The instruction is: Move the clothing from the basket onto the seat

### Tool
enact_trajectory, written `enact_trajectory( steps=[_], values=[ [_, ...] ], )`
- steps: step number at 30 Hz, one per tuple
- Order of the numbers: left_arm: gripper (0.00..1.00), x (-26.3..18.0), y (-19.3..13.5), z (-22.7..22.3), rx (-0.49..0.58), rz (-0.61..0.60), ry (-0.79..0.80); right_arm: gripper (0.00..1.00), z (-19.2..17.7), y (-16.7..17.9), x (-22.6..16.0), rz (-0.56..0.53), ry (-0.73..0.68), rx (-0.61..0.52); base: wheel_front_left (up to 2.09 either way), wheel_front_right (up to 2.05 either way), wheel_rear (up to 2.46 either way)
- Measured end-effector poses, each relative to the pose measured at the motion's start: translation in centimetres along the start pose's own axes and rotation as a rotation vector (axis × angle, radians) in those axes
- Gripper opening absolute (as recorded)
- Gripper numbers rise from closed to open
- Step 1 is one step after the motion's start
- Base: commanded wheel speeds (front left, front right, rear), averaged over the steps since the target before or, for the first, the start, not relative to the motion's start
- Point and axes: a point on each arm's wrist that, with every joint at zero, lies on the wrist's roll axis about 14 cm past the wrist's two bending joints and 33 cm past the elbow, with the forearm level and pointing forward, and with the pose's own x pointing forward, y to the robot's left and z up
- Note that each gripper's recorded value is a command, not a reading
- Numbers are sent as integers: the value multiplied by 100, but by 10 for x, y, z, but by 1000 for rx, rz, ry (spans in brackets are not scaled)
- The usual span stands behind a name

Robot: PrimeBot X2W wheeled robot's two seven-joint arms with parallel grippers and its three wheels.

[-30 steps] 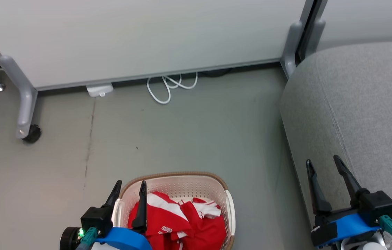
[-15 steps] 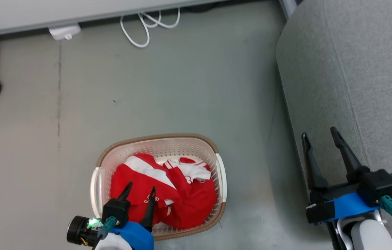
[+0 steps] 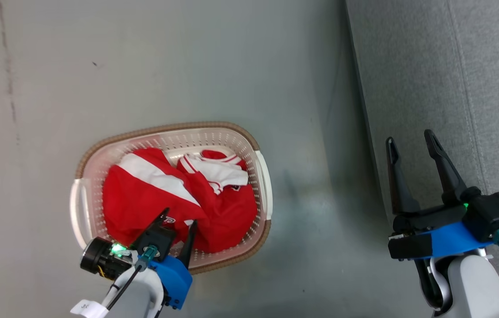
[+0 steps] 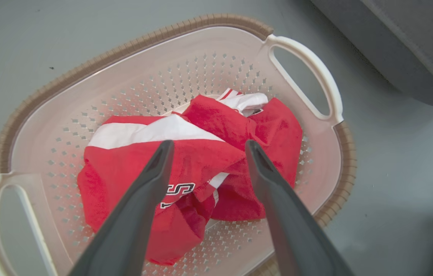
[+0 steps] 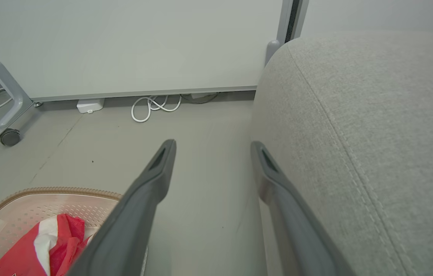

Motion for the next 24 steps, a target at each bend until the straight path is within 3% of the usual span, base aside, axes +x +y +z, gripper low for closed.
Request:
enact_trajectory(
  steps=[16,24],
  values=[
    [100,45,18,-72,141,-55,243,100,-44,-14,15,-37,88,46,0,0,0],
    [100,73,40,-57,195,36,192,100,-55,-20,18,-54,111,53,0,0,0]
  ],
)
